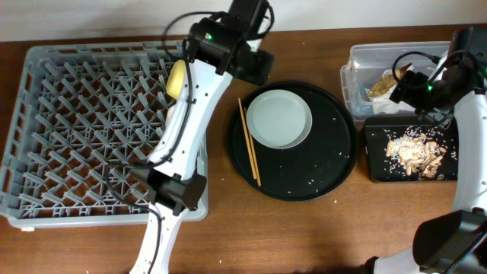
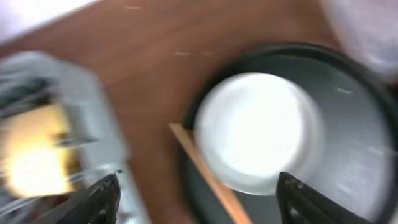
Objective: Sort waste into correct bins and load items into the dishwasher rack
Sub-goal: 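Grasp the white plate with the left gripper and lift it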
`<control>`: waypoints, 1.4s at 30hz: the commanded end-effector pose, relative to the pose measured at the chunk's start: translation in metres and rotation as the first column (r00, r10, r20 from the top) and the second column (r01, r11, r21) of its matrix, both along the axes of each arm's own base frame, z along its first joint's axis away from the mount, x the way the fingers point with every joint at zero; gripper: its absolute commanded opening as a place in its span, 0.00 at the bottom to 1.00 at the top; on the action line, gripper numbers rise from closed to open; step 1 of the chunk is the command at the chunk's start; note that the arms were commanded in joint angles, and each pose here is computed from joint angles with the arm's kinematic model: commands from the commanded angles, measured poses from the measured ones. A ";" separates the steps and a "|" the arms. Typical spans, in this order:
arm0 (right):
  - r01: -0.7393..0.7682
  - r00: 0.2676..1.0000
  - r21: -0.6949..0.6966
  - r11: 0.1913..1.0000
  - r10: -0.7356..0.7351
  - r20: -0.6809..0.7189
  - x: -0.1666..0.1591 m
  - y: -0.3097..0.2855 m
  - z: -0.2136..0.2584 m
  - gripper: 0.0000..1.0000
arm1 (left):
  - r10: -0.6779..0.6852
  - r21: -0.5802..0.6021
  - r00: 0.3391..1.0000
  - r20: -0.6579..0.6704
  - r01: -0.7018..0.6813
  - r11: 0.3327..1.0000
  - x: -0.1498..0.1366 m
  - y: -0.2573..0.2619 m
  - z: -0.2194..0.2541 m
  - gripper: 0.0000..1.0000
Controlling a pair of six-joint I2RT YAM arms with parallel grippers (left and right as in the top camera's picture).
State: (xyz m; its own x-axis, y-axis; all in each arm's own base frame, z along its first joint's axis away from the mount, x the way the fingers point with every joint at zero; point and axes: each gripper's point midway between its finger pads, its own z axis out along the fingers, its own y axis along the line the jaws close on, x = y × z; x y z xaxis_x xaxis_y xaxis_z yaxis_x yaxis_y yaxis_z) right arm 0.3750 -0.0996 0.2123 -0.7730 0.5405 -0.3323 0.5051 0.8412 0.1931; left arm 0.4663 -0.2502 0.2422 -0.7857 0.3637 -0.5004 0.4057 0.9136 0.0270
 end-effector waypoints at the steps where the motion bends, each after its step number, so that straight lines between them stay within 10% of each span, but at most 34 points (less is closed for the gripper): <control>1: -0.003 1.000 0.013 1.000 0.003 -0.012 -0.002 0.003 -0.003 0.86 | -0.118 -0.115 0.978 -0.170 0.099 0.988 -0.030 -0.044 -0.033 0.71; 14: -0.002 0.999 0.018 1.000 0.003 -0.034 -0.007 0.004 -0.005 0.87 | -0.179 -0.048 0.952 -0.249 0.173 0.984 0.004 -0.028 -0.180 0.71; 34: -0.002 0.999 0.020 1.000 0.003 -0.051 -0.011 0.004 -0.007 0.90 | -0.120 0.011 0.951 -0.284 0.128 0.992 0.011 -0.021 -0.234 0.51; 39: 0.000 0.999 0.018 1.000 0.001 -0.054 -0.011 0.004 -0.007 0.90 | -0.103 0.014 0.946 -0.307 0.113 0.993 0.009 -0.020 -0.246 0.09; 42: 0.000 0.999 0.018 1.000 0.001 -0.054 -0.011 0.004 -0.007 0.90 | -0.106 0.012 0.948 -0.301 0.115 0.993 0.010 -0.022 -0.243 0.01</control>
State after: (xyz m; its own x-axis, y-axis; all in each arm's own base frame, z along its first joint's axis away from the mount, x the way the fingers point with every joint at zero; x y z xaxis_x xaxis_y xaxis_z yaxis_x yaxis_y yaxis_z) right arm 0.3645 -0.0959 0.2082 -0.7872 0.5452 -0.2881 0.5133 0.8383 0.1839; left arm 0.4815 -0.2720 0.0140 -0.8511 0.4510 -0.2687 0.4890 0.8673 -0.0932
